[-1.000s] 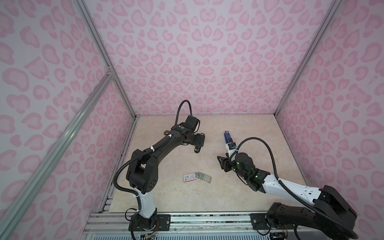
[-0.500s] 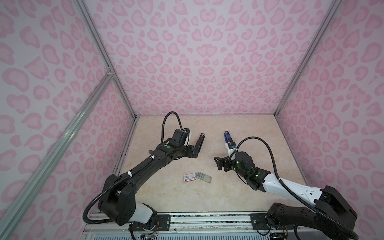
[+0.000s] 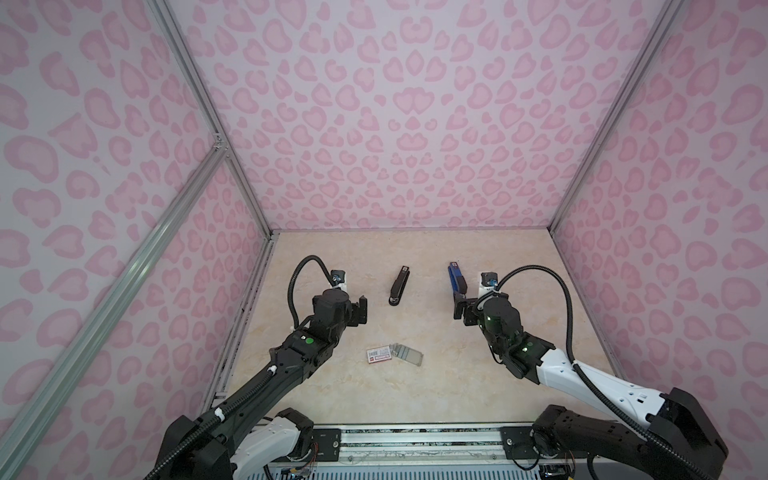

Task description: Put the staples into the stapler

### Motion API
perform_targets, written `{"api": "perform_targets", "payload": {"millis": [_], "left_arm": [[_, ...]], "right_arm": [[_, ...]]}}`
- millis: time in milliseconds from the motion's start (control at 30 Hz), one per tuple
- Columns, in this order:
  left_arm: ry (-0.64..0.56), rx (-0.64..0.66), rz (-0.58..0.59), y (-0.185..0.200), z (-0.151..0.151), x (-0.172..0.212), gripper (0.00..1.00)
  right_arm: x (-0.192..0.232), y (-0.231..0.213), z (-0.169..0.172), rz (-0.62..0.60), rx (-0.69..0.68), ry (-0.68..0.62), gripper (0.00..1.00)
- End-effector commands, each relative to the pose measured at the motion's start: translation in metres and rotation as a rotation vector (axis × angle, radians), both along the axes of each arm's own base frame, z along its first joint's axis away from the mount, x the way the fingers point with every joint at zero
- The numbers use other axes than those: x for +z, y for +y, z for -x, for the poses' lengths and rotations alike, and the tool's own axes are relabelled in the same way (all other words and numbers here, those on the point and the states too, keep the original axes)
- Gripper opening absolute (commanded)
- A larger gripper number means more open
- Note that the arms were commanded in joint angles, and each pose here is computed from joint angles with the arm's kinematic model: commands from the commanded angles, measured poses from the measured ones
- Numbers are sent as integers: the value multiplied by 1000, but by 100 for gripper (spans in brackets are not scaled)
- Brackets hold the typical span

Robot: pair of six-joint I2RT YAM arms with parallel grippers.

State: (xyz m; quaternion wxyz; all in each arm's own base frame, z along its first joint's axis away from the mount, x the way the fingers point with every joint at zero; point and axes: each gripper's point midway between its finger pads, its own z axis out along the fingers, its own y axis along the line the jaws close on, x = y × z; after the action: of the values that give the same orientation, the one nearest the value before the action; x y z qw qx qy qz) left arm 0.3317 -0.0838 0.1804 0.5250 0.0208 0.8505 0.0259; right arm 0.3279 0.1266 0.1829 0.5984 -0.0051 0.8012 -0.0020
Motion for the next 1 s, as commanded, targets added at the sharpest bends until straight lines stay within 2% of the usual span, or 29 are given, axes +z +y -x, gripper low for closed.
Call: {"api": "perform_targets", "payload": {"millis": [0,267,367,500,667,800,867,900,967], "left_arm": [[-124,125,-48,37,-13,24,97],[-118,372,-24,114,-25,-1,97],[-121,407,-53,128,-33,-20,97],[-147,398,-57,131,-41,-39,97],[-217,296,-34,115,-53,-44,98],[-241,269,-21,113,-50,-50,97],[-255,171,21,103,-46,-55,97],[-298,129,32,98,-45,-56,98],[-244,106,32,95,-50,-60,97]], "right_arm": [[21,-46,1,106,-228,-142,99],[4,-113,13,179,-471,-161,98],[-1,-126,12,170,-482,-150,98],[-18,-150,14,178,-552,-108,98],[-41,-165,13,181,-575,-88,98],[-36,-163,8,174,-532,-165,98],[-36,-160,0,172,-497,-177,98],[-37,-157,-5,173,-476,-176,98],[-38,-155,-14,190,-457,-175,98]]}}
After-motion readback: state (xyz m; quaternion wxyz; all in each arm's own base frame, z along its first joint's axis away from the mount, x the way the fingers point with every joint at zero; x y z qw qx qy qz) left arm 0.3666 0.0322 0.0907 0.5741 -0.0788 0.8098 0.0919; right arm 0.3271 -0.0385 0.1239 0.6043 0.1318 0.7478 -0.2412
